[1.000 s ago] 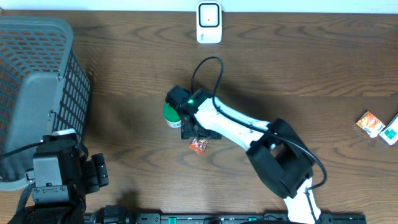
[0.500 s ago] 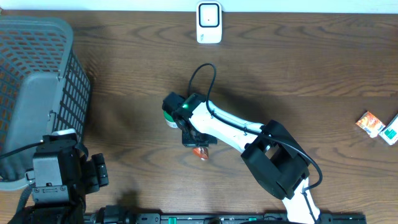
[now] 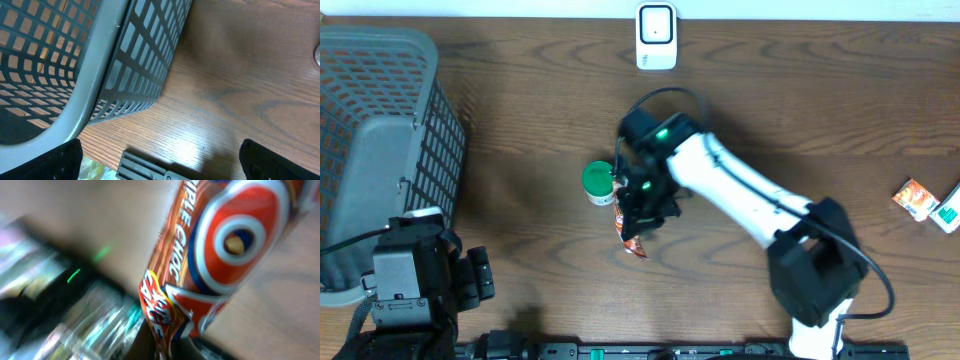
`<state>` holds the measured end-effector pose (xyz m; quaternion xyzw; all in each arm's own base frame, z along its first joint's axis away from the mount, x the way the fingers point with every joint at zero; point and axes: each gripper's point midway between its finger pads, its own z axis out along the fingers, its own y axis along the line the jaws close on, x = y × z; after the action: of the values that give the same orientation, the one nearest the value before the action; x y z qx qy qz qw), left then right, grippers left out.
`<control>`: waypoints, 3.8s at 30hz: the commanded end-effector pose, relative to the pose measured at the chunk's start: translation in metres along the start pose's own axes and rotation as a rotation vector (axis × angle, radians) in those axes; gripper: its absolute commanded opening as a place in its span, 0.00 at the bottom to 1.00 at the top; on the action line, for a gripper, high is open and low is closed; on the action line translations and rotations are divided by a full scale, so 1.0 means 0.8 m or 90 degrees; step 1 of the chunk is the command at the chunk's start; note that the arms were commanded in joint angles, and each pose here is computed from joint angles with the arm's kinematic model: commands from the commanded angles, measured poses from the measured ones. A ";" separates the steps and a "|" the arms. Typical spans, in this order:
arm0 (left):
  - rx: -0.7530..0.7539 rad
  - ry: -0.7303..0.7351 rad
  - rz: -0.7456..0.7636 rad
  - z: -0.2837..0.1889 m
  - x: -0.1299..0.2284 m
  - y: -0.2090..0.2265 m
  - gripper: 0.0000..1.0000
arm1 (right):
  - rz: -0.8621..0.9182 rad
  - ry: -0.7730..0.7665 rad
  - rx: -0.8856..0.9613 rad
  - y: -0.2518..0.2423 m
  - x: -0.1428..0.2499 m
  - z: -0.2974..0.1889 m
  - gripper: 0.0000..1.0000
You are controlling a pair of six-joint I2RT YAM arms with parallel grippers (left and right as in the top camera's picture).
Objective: Scan the item barcode
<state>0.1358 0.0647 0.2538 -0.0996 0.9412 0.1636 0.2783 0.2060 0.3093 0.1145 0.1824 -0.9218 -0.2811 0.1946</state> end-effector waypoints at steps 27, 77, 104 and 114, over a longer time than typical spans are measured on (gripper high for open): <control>-0.002 -0.003 0.001 -0.002 0.000 0.001 0.98 | -0.193 -0.034 -0.287 -0.089 0.047 0.034 0.01; -0.002 -0.003 0.000 -0.002 0.000 0.001 0.98 | 0.282 0.088 -0.492 -0.045 0.061 -0.028 0.55; -0.002 -0.003 0.000 -0.002 0.000 0.001 0.98 | 0.203 0.005 0.120 -0.114 0.088 0.039 0.88; -0.002 -0.003 0.000 -0.002 0.000 0.001 0.98 | 0.160 -0.109 0.005 -0.072 0.004 0.061 0.73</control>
<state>0.1358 0.0647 0.2538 -0.0996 0.9412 0.1636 0.2783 0.1958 0.2740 0.0473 0.0497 -0.9568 -0.2539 0.1330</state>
